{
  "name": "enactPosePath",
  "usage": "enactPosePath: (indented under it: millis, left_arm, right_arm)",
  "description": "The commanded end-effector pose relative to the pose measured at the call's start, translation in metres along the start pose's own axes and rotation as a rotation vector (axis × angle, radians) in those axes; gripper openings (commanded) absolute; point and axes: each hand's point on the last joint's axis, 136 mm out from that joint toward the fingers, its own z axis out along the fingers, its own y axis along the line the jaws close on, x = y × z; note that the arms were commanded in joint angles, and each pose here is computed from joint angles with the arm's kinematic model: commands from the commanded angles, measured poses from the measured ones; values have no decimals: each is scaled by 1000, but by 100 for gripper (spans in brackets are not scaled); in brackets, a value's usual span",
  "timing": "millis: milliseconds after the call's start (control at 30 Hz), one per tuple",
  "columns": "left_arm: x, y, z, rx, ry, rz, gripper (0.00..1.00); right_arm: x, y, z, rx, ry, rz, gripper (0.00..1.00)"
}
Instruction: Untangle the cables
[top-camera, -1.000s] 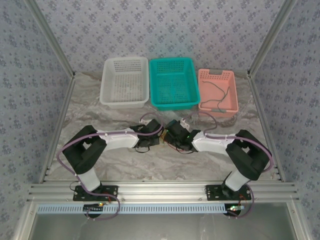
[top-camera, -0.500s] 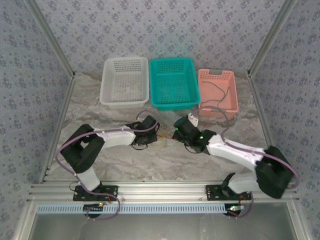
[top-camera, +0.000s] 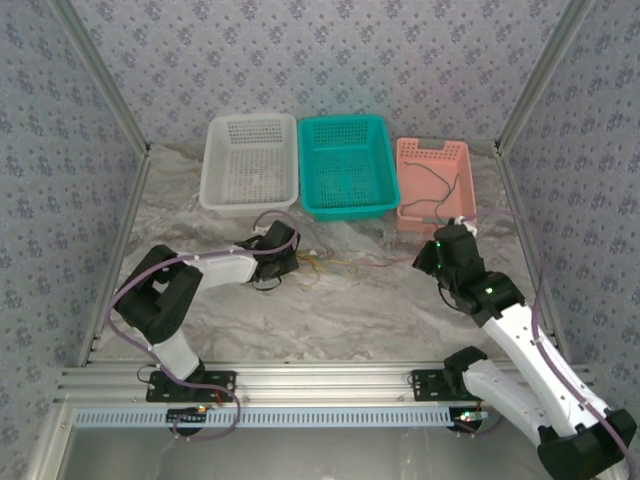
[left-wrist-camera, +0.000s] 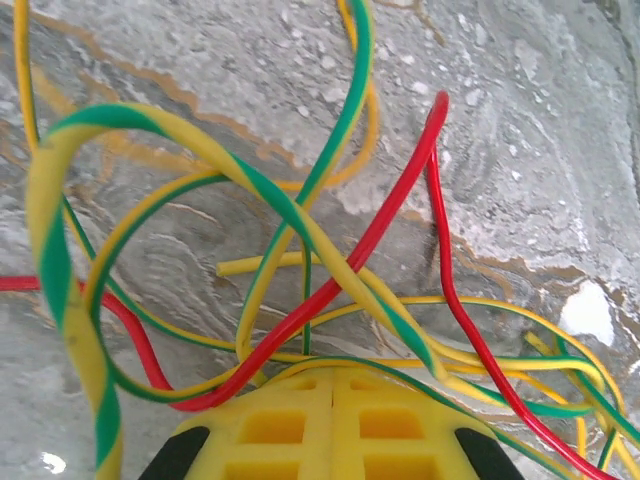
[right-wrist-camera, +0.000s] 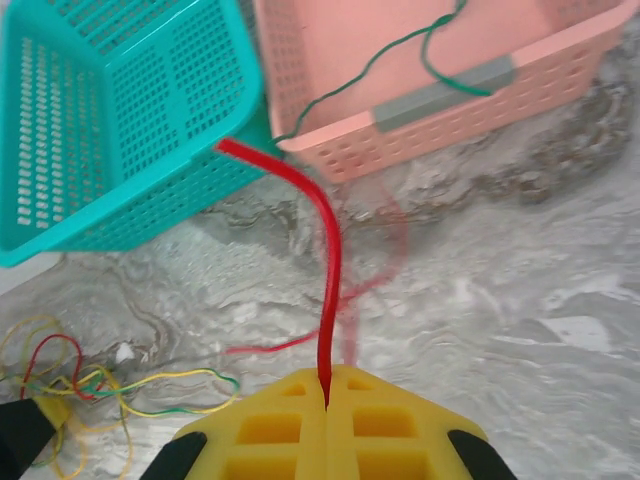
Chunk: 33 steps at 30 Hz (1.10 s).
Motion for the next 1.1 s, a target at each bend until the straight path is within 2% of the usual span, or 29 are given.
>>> enactPosePath:
  millis: [0, 133, 267, 333, 400, 467, 533, 633, 733, 800, 1067]
  left_arm:
    - [25, 66, 6, -224, 75, 43, 0]
    - [20, 55, -1, -179, 69, 39, 0]
    - [0, 31, -33, -93, 14, 40, 0]
    - [-16, 17, -58, -46, -41, 50, 9]
    - [-34, 0, -90, 23, -107, 63, 32]
    - [-51, -14, -121, 92, -169, 80, 48]
    - [-63, -29, -147, 160, -210, 106, 55]
    - [-69, -61, -178, 311, -214, 177, 58]
    - [-59, -103, -206, 485, -198, 295, 59]
    - [-53, -126, -222, 572, -211, 370, 64]
    - [-42, -180, -253, 716, -256, 578, 71]
  right_arm:
    - [-3, -7, -10, 11, 31, -45, 0]
    - [-12, 0, -15, -23, 18, -34, 0]
    - [-22, 14, -23, -80, 1, -25, 0]
    - [-28, 23, -29, -121, -8, -19, 0]
    - [-36, 34, -36, -166, -19, -40, 0]
    - [-44, 44, -42, -200, -31, -59, 0]
    - [-55, 55, -50, -236, -46, -72, 0]
    - [-72, 73, -63, -296, -74, -99, 0]
    - [-85, 101, -76, -403, -76, -158, 0]
    - [-95, 118, -89, -464, -76, -193, 0]
    - [-90, 155, -104, -633, 22, -277, 0]
